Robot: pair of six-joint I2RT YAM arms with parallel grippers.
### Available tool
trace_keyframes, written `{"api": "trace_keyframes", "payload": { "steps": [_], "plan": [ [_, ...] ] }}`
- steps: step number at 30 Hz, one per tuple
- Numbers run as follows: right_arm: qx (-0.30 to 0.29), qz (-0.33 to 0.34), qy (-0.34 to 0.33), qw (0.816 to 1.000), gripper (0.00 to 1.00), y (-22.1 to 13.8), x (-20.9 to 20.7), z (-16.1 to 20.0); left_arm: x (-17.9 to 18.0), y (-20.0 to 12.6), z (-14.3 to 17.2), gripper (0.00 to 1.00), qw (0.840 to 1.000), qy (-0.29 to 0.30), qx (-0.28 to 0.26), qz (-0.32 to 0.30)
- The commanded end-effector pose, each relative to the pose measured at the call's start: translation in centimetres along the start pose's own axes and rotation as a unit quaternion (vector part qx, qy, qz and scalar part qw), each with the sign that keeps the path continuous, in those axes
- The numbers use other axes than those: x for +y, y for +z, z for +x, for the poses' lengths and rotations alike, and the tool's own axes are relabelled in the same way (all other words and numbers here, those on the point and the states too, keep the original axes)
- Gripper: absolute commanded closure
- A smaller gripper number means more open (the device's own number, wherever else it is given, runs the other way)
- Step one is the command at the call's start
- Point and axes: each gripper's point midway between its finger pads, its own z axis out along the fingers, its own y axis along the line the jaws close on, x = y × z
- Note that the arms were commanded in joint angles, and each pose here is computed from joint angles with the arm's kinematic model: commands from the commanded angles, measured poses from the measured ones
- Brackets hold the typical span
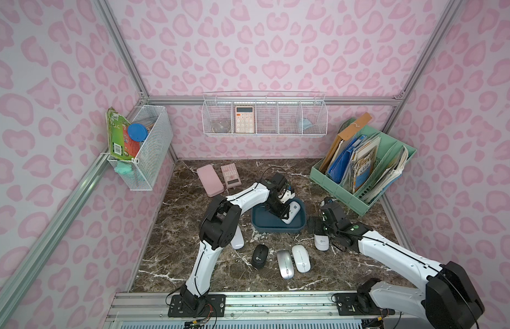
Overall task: Take out the mouse from the storage box
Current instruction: Pick up the mouse from the storage box.
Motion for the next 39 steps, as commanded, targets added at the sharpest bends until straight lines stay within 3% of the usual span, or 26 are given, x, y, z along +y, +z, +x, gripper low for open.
{"api": "trace_keyframes", "payload": {
  "steps": [1, 8, 14, 29, 34, 39],
  "plan": [
    [-0.004, -0.001, -0.004, 1.0, 0.03, 0.1, 0.2, -0.4, 0.9, 0.2, 0.3, 0.59, 1.0, -0.007, 0.002, -0.024],
    [0.002, 0.002, -0.006, 1.0, 0.03, 0.3, 0.1, -0.1, 0.2, -0.2, -2.7, 0.39, 0.998, -0.026, -0.051, -0.005],
    [0.004, 0.005, -0.008, 1.0, 0.03, 0.3, -0.1, 0.0, 0.7, 0.9, -3.8, 0.27, 0.997, -0.044, -0.058, 0.0],
    [0.002, 0.007, -0.009, 1.0, 0.03, 0.1, -0.2, 0.0, 0.6, 1.8, 0.3, 0.32, 0.999, -0.036, 0.005, -0.006],
    [0.003, 0.004, -0.009, 1.0, 0.03, 0.2, -0.1, 0.0, 0.4, 1.4, 2.1, 0.17, 0.999, -0.028, 0.03, -0.011],
    [0.004, 0.004, -0.009, 1.0, 0.03, 0.2, -0.1, 0.1, 0.0, 1.7, 2.0, 0.31, 0.999, -0.029, 0.027, -0.002]
  ]
}}
